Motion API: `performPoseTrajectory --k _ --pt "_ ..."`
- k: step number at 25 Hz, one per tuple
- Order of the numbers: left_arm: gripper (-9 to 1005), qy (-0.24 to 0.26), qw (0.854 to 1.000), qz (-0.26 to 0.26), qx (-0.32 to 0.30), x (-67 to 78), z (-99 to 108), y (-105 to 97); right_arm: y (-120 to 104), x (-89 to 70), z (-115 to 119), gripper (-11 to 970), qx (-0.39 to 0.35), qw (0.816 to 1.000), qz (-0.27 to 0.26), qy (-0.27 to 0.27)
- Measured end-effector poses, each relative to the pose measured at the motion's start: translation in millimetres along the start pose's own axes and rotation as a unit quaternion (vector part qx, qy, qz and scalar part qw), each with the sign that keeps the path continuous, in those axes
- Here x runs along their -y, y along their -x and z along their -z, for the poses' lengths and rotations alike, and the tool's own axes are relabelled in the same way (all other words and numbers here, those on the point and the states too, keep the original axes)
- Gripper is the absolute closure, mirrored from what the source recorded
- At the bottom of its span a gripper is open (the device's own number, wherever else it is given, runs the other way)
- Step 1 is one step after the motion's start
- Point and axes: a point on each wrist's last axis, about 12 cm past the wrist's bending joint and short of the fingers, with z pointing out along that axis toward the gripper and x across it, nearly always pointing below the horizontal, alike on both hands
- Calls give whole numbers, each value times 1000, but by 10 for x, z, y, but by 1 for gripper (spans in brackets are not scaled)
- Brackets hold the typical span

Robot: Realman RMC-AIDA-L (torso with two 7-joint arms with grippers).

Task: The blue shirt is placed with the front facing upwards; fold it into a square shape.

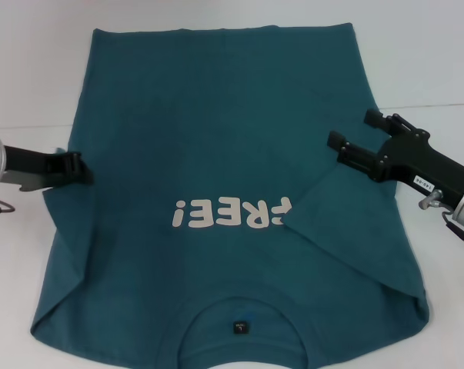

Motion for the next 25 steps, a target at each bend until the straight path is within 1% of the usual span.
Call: performPoseTrajectory --k 10,18,25 --pt "949 -42 999 15 1 151 -105 -33 -10 2 14 40 -1 1000 -1 -2" --pt "949 -64 998 26 2 245 -198 -51 -21 2 33 40 -2 1000 -2 -3" --pt "948 -61 997 33 23 280 -263 -44 -50 -16 46 41 -3 1000 -2 -2"
